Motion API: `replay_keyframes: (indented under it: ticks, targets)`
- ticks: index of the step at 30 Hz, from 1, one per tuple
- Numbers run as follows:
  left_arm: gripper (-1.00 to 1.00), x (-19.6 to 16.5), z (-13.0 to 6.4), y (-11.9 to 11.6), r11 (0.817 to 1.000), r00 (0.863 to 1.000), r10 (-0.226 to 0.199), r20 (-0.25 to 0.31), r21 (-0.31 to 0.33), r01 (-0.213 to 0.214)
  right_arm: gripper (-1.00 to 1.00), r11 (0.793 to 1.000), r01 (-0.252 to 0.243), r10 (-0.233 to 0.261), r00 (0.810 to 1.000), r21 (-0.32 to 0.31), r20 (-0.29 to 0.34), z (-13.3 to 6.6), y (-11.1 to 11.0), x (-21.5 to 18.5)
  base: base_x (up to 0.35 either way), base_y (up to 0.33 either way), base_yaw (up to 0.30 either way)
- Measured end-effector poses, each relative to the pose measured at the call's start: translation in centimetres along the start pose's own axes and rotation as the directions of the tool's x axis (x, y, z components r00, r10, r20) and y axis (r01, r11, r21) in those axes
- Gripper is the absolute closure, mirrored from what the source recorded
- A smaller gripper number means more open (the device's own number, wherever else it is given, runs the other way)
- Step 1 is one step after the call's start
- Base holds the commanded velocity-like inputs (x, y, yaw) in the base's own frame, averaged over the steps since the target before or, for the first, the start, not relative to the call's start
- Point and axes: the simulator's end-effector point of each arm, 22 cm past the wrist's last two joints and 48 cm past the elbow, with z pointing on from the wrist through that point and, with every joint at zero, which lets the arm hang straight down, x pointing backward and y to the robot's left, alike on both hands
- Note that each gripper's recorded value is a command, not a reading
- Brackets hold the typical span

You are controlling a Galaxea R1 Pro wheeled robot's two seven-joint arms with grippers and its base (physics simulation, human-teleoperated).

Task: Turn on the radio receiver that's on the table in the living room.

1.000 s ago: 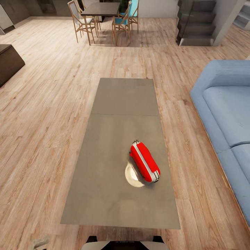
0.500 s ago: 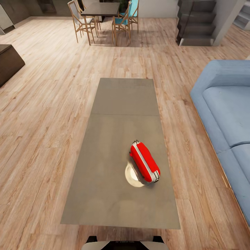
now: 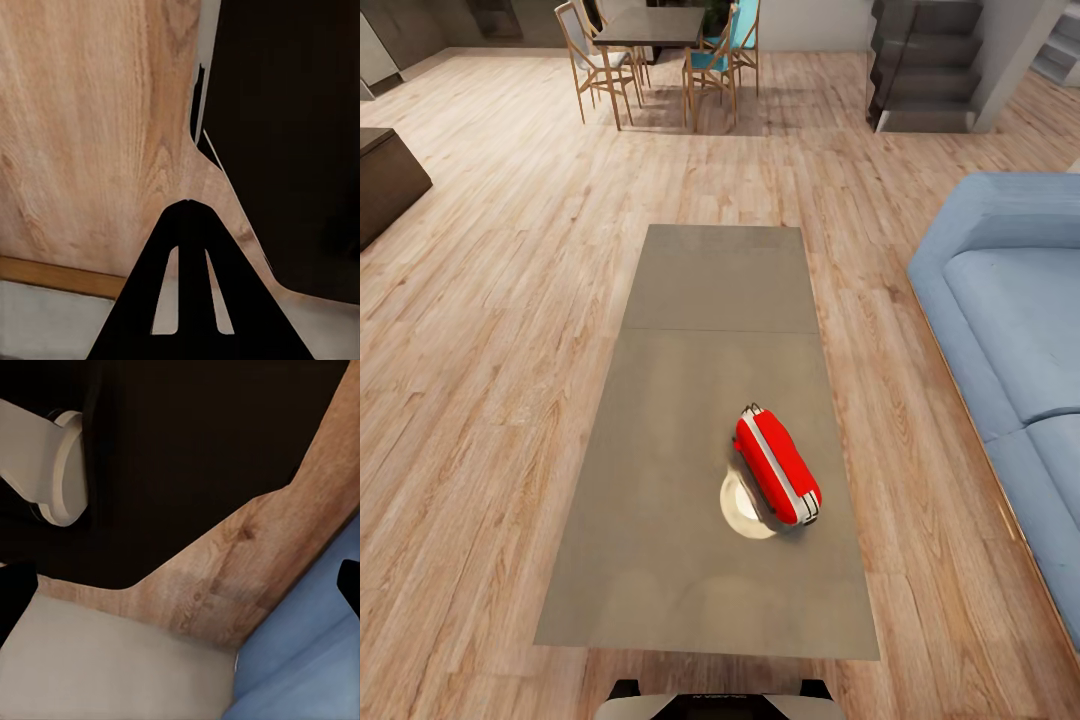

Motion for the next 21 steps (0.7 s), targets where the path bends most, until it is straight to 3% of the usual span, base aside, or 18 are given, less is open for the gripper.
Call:
replay_keyframes:
  ticks: [21]
  targets:
    - [1.0, 0.0, 0.0, -0.1, 1.0, 1.0, -0.001, 0.001, 0.004, 0.001, -1.0, 1.0, 0.005, -0.005, 1.0, 0.013, -0.001, -0.1, -1.0, 0.1, 0.0, 0.0, 0.0]
